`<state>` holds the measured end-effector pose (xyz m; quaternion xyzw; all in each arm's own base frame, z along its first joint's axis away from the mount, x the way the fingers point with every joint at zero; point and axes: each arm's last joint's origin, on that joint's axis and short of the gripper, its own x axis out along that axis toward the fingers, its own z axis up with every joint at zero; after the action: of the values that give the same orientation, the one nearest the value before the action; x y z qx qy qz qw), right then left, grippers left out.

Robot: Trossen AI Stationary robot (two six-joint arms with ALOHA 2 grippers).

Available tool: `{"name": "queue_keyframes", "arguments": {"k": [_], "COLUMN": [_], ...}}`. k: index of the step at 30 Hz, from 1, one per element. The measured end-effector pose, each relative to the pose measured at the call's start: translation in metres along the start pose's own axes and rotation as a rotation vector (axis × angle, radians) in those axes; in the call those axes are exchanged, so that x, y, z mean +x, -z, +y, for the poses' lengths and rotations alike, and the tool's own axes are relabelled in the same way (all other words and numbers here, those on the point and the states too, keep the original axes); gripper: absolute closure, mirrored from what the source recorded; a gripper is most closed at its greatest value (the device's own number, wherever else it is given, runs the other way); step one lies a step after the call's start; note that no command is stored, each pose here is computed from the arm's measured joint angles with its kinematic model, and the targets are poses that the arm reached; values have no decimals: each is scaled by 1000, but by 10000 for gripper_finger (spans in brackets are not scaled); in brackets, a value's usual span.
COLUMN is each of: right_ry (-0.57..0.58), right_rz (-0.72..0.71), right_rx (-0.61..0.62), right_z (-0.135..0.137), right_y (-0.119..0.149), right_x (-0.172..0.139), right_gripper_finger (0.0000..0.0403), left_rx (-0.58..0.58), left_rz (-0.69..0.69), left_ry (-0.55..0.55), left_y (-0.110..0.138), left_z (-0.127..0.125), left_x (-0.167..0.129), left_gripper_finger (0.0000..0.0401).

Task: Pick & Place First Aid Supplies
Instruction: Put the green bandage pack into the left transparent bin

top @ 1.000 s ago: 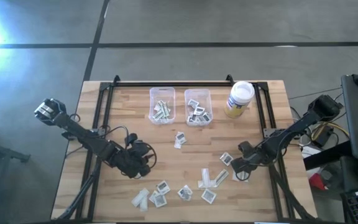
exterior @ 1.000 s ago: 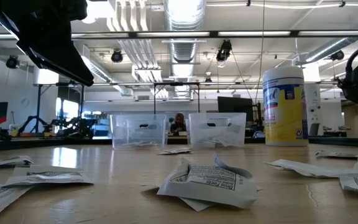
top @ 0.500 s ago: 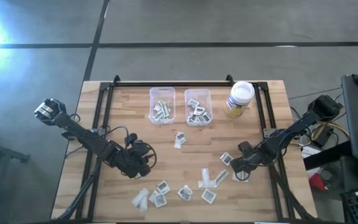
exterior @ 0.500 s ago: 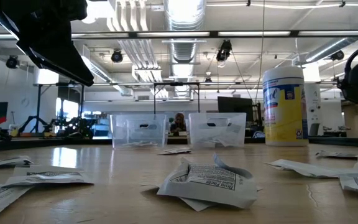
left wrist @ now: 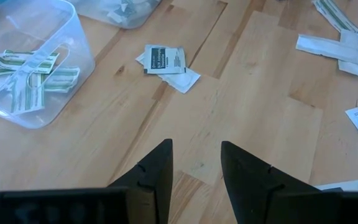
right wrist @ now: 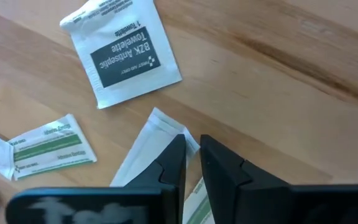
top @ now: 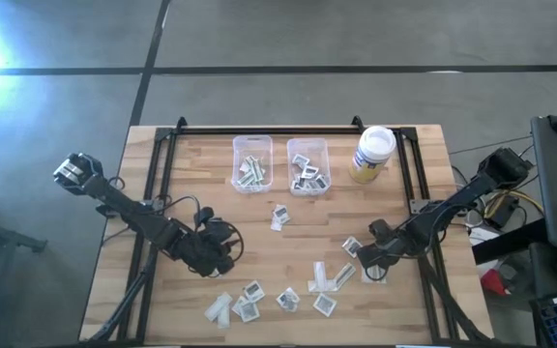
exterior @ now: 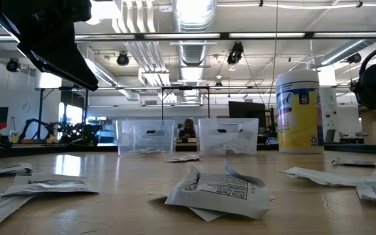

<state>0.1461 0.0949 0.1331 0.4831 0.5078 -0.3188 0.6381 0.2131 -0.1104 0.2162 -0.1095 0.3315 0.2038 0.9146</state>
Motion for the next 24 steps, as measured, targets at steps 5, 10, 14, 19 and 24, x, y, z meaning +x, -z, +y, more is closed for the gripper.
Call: {"name": "queue_keyframes", "arguments": {"k": [5, 10, 14, 19, 24], "right_ry": [7, 5, 4, -41, -100], "right_rz": [0, 4, 5, 16, 10], "right_rx": [-9, -57, -87, -133, -198], "right_z": [0, 0, 0, 10, 26], "right_y": [0, 0, 0, 2, 4], "right_x": [1, 1, 1, -5, -16], "right_gripper_finger": [367, 386, 394, 395, 395], "left_rx": [1, 1, 1, 2, 0], "left_rz": [1, 1, 1, 1, 1], "left_ry": [-1, -1, -1, -1, -2], "left_y": [0, 0, 0, 0, 0], "left_z": [0, 0, 0, 0, 0], "left_x": [0, 0, 0, 0, 0], "left_gripper_finger": [273, 273, 273, 273, 273]}}
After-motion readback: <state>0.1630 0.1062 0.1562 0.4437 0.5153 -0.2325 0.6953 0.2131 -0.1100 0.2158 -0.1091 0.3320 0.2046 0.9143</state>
